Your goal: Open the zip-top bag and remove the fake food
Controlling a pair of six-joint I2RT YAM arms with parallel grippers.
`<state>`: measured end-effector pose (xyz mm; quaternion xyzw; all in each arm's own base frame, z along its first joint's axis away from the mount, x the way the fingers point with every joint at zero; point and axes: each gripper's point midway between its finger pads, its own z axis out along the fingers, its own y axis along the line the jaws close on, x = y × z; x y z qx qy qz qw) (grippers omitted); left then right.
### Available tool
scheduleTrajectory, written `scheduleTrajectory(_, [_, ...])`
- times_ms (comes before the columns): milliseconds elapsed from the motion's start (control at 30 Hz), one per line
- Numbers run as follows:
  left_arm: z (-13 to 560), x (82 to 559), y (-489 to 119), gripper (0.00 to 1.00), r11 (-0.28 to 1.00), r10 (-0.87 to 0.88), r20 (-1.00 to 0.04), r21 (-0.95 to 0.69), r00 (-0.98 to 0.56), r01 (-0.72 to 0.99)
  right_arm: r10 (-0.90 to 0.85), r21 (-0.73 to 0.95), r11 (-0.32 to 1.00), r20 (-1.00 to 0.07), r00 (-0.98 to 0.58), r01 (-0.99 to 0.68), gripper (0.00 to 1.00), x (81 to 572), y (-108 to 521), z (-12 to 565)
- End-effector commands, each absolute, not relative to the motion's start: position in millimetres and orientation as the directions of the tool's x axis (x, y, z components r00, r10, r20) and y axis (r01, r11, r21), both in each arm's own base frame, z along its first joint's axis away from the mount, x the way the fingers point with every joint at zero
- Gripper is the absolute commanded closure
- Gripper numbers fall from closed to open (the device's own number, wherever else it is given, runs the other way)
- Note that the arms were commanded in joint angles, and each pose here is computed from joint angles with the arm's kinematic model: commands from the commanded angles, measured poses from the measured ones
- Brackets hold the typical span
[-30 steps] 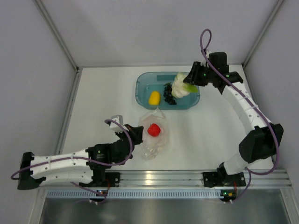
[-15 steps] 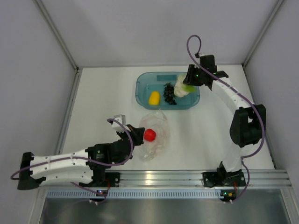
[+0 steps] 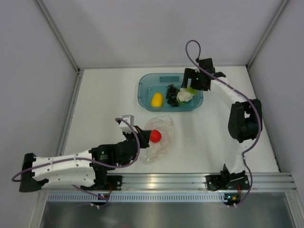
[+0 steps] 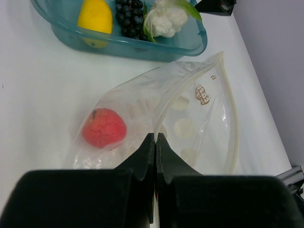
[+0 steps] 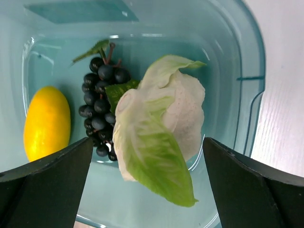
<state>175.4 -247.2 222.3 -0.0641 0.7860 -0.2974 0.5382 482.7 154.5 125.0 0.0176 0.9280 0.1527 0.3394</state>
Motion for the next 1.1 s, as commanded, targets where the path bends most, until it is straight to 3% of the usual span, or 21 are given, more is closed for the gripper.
scheduleTrajectory(0, [239, 177, -255, 1.0, 0.801, -0.43, -0.805, -0.549, -0.408, 0.239, 0.155, 0.272, 0.958, -0.753, -0.639, -0.089, 0.01, 499, 143, 207])
scheduleTrajectory(200, [241, 177, -258, 1.0, 0.798, -0.437, -0.801, -0.555, -0.409, 0.234, 0.168, 0.226, 0.974, -0.808, -0.565, -0.033, 0.01, 471, 118, 261])
scheduleTrajectory(333, [246, 180, -256, 1.0, 0.784, -0.478, -0.783, -0.585, -0.399, 0.209, 0.21, 0.461, 0.844, -0.754, -0.622, -0.274, 0.01, 423, 160, 281])
scheduleTrajectory(567, [251, 185, -256, 1.0, 0.782, -0.509, -0.775, -0.598, -0.374, 0.174, 0.213, 0.508, 0.754, -0.789, -0.577, -0.417, 0.35, 331, 200, 327])
scheduleTrajectory(667, [248, 187, -257, 1.0, 0.782, -0.519, -0.77, -0.603, -0.371, 0.156, 0.135, 0.458, 0.756, -0.808, -0.574, -0.467, 0.43, 294, 220, 324])
scheduleTrajectory(800, [245, 189, -258, 1.0, 0.78, -0.532, -0.763, -0.61, -0.367, 0.137, 0.032, 0.431, 0.709, -0.81, -0.585, -0.558, 0.5, 241, 256, 319])
scheduleTrajectory(1067, [236, 191, -248, 1.0, 0.749, -0.6, -0.723, -0.658, -0.342, 0.076, -0.05, 0.373, 0.73, -0.807, -0.589, -0.572, 0.58, 206, 294, 282])
